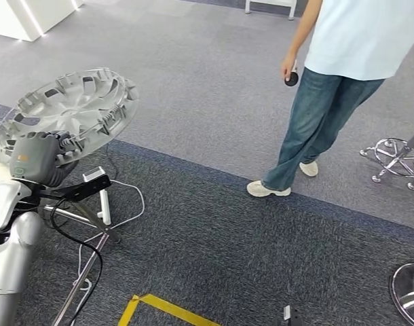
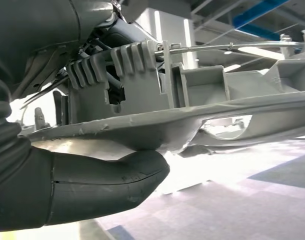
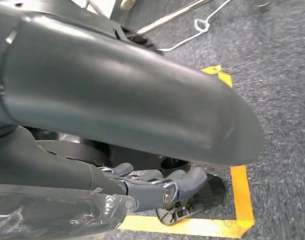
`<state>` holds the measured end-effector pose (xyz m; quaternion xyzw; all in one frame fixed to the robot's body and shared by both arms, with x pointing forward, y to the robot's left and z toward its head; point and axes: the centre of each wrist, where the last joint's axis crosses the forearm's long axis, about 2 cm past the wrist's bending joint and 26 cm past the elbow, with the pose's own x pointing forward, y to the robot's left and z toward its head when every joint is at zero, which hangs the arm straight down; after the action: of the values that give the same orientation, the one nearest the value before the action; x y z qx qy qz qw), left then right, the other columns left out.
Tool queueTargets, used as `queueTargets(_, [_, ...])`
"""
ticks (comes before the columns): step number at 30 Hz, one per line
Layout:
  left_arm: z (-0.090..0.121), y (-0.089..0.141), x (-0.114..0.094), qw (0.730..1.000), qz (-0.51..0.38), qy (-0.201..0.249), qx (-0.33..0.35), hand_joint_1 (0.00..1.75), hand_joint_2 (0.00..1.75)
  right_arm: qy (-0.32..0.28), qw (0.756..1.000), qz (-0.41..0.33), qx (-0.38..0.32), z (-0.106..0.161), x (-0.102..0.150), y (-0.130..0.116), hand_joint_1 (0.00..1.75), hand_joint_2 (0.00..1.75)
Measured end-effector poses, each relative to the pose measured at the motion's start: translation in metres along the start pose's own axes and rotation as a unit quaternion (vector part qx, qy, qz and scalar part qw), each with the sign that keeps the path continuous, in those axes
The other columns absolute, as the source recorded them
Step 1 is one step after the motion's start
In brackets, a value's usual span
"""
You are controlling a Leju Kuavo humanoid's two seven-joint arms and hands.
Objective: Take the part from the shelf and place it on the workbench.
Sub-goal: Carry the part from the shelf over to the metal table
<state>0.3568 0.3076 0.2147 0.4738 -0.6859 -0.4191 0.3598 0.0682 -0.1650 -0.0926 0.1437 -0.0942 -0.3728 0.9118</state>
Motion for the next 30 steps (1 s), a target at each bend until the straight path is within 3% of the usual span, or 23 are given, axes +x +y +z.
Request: queueTargets(30, [0.003,-0.036,0.052,0.994,-0.010,-0.081,-0.071,1.75,1.75,-0.003,1.000,0.012,0.010,0.000,0.000,0.003,0.00,0.00])
